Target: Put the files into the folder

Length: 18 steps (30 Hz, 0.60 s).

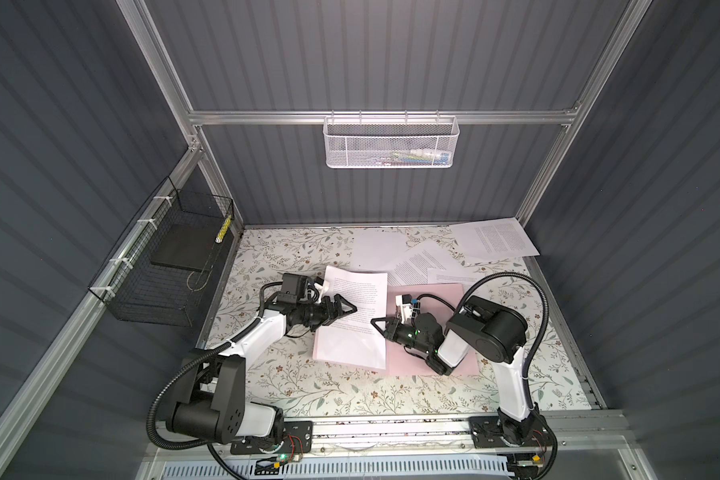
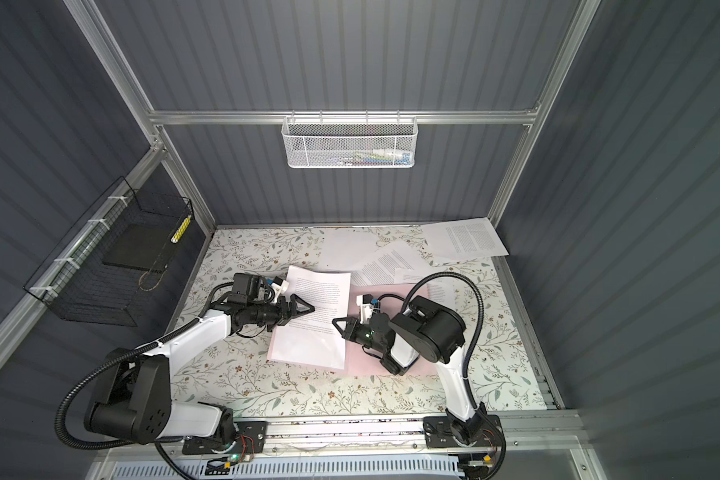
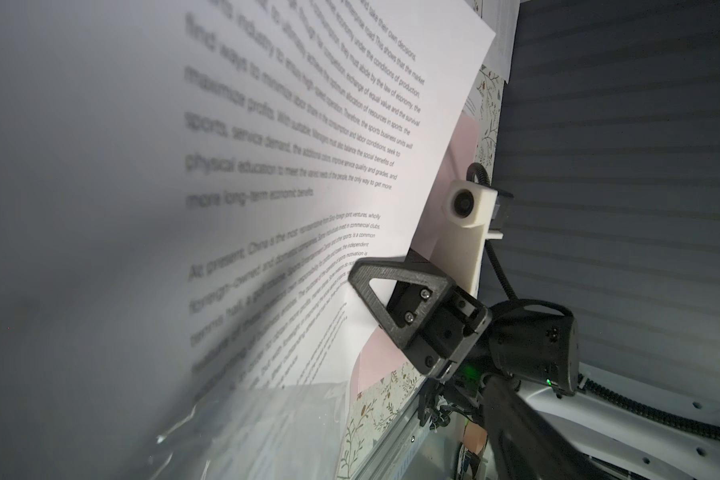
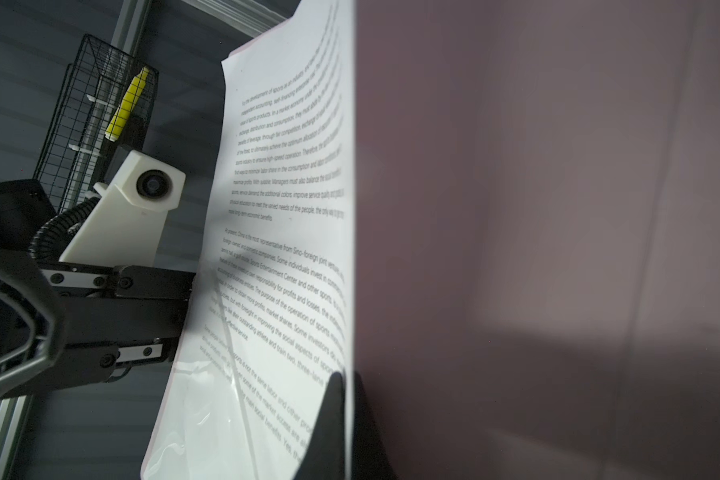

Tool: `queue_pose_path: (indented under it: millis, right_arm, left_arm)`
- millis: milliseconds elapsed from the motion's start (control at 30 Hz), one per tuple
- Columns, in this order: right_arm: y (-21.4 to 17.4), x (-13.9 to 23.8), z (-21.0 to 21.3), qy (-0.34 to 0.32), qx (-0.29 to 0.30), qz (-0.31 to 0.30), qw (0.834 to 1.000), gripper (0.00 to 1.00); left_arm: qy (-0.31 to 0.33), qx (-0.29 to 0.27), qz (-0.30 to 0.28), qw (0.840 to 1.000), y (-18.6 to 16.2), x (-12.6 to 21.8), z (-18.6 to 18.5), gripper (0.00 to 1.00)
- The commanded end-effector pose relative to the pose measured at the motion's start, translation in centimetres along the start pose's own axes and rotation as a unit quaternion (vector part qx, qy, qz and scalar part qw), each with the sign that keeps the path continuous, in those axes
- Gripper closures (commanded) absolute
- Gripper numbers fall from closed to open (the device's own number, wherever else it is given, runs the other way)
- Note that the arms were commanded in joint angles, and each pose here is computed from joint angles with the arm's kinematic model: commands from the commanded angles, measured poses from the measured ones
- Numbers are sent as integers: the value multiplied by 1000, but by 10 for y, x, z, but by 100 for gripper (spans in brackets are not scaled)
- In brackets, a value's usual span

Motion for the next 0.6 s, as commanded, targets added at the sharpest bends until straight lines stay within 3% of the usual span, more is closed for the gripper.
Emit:
queue_pose_path:
  millis: [0, 567]
  right_arm:
    - [1, 3, -5, -21, -8, -25, 999, 100]
    - [-2, -2, -1, -21, -31, -27, 999, 100]
  left_arm:
    - [-1, 7, 15, 1000, -6, -6, 3, 7]
    - [-2, 6, 16, 1000, -7, -10, 3, 7]
Point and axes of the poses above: each gripper's point midway between its finger pads, its own x axis back along the fingers, its own z axis along the line the jaws close on, y = z × x, the point moved 7 cm from there along x, back along the fingers, and after that the axes turned 6 degrees about x, right-handed, at the moved point
